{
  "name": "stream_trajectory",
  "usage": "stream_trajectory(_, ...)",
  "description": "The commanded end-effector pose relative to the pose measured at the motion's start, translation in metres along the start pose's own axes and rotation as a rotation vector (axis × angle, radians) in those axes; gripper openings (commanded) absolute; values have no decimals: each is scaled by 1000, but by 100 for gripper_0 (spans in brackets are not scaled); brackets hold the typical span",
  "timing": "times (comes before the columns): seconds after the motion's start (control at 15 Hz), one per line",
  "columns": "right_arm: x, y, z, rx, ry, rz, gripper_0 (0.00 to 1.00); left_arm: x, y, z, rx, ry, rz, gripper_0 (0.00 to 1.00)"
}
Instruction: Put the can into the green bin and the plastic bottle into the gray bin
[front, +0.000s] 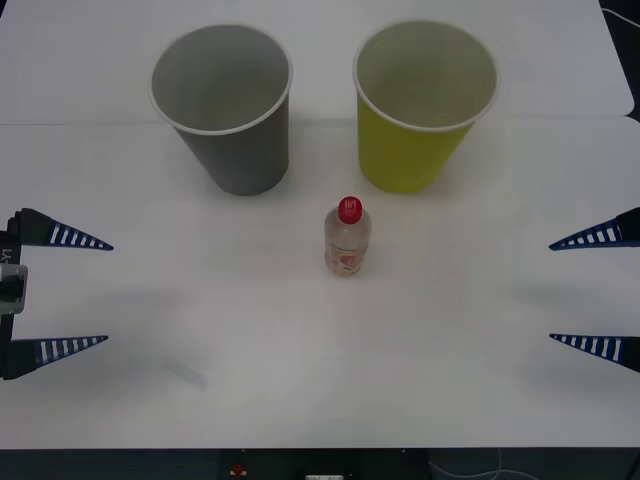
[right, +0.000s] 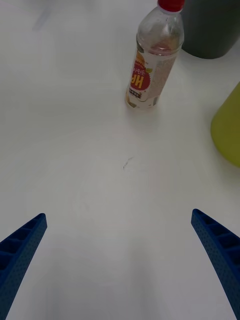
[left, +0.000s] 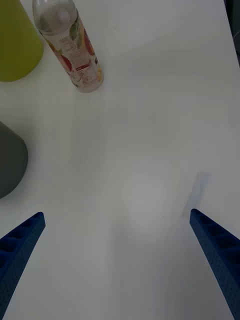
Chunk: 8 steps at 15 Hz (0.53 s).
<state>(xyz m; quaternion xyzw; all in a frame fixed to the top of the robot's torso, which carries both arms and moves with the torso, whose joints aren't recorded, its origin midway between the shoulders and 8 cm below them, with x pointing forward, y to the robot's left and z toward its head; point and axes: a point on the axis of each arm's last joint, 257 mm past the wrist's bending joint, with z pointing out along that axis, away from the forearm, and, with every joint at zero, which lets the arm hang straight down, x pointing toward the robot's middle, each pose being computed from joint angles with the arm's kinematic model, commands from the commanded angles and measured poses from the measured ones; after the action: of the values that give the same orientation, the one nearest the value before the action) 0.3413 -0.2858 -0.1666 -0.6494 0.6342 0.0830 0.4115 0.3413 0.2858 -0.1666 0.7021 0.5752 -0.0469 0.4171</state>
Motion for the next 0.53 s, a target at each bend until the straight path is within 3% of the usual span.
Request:
stream_trajectory(0.07,1,-1,1,9,-4,7,100,0,0,0,0,0,0,100)
stream_trajectory(0.33,0,-8,2,38,-10,6,100,0,0,0,0,0,0,100)
stream_trajectory(0.53,-4,-6,19,61,-51,43,100,0,0,0,0,0,0,100)
